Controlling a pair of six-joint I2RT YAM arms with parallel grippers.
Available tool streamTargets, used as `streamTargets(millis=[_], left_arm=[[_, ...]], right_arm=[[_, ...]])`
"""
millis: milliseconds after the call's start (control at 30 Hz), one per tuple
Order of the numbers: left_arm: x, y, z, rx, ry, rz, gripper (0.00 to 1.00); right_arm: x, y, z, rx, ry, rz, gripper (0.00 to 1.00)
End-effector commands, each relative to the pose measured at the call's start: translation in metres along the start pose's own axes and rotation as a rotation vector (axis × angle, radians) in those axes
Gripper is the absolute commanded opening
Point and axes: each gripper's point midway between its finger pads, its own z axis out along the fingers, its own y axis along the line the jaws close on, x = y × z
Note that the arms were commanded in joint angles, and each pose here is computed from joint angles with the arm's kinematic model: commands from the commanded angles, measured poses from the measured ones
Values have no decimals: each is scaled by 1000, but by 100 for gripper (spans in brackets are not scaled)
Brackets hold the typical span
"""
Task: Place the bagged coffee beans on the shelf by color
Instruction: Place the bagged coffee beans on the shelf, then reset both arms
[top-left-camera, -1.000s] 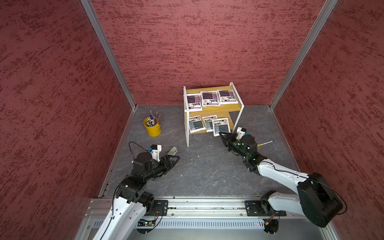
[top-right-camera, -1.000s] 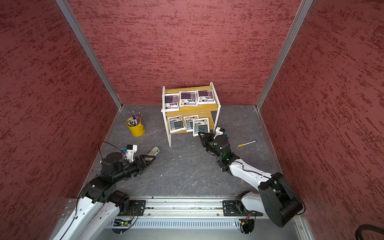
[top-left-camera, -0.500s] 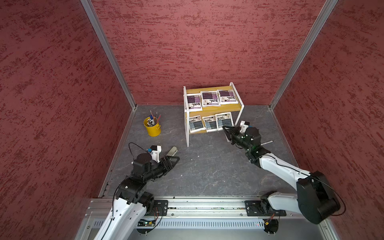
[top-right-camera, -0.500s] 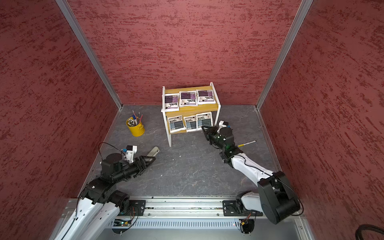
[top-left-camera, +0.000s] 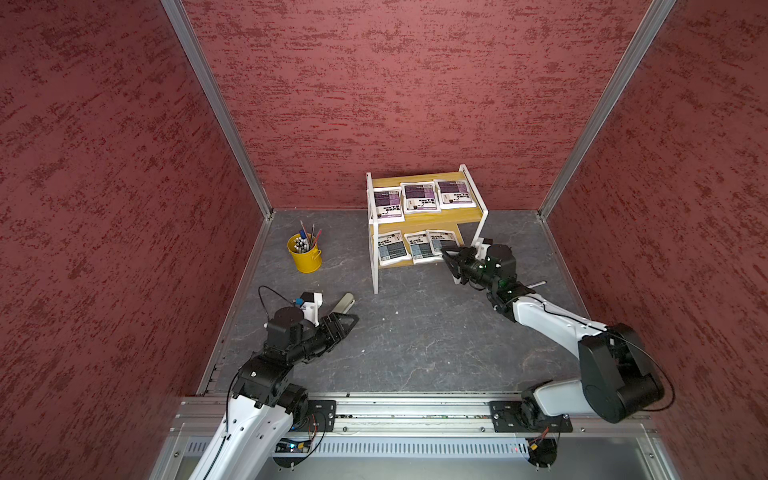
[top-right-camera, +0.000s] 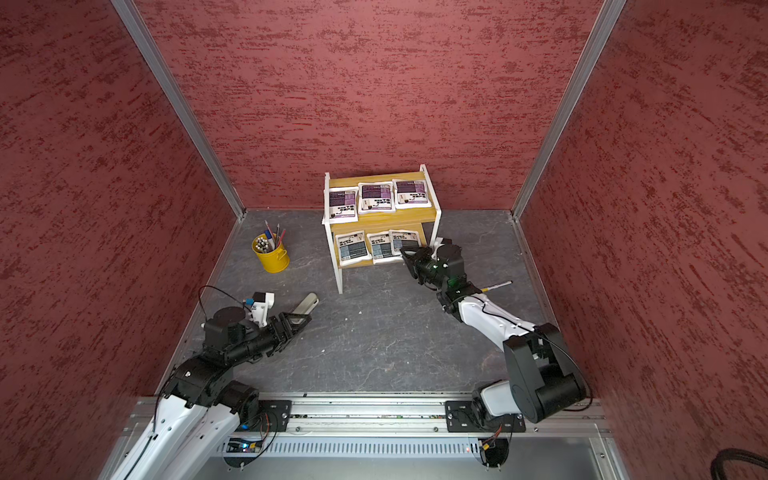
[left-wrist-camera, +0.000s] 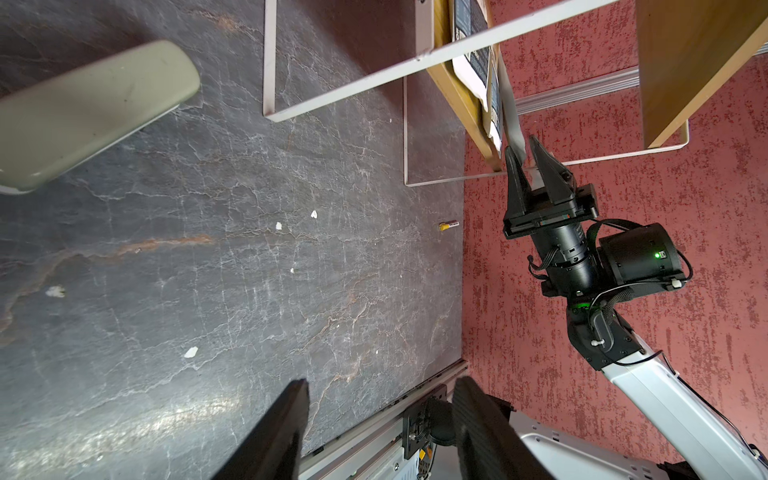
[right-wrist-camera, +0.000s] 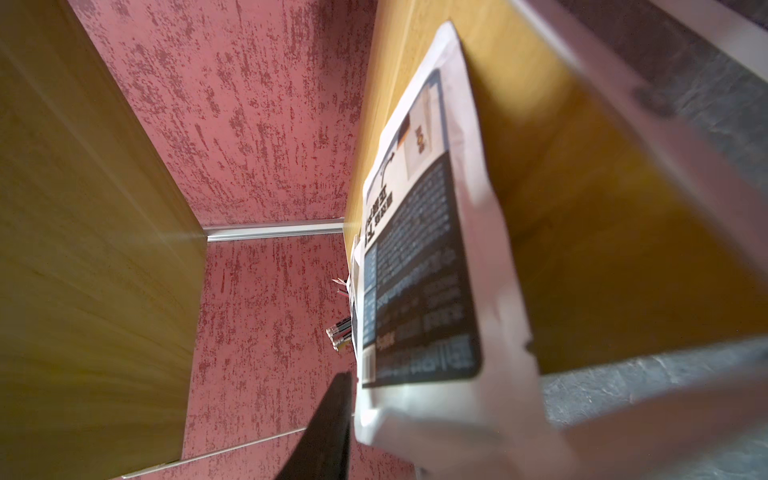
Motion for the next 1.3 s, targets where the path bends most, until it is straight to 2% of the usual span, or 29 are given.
streamTargets(millis=[0, 200, 500, 600, 700, 900, 933, 1000, 1100, 1167, 1267], left_arm=[[2, 4, 0, -3, 6, 8, 59], [2, 5, 1, -3, 6, 5, 59], [1, 4, 0, 0, -2, 8, 59], [-1, 0, -2, 3, -9, 22, 59], [-6, -4, -7, -8, -30, 49, 61], [-20, -12, -14, -22, -79, 98, 75], [-23, -14, -15, -25, -86, 106, 80], [-30, -18, -16, -30, -103, 122, 100], [-42, -23, -18, -48, -134, 144, 100], [-51, -24, -20, -71, -158, 161, 100], [-65, -18, -20, -129, -188, 173, 100]], right_arm=[[-2, 16, -3, -37, 5, -23, 40], [4, 14, -23, -18, -5, -28, 51], [21, 7, -52, 15, 22, -36, 55], [25, 4, -66, 55, 22, -81, 56], [24, 4, -85, 142, 14, -192, 61], [6, -7, -123, 299, -3, -341, 70], [-1, -9, -130, 319, -16, -353, 72], [-13, -14, -139, 346, -42, -368, 75], [-34, -17, -150, 380, -105, -416, 76], [-50, -17, -155, 413, -154, -457, 81], [-70, -11, -155, 431, -210, -558, 82]])
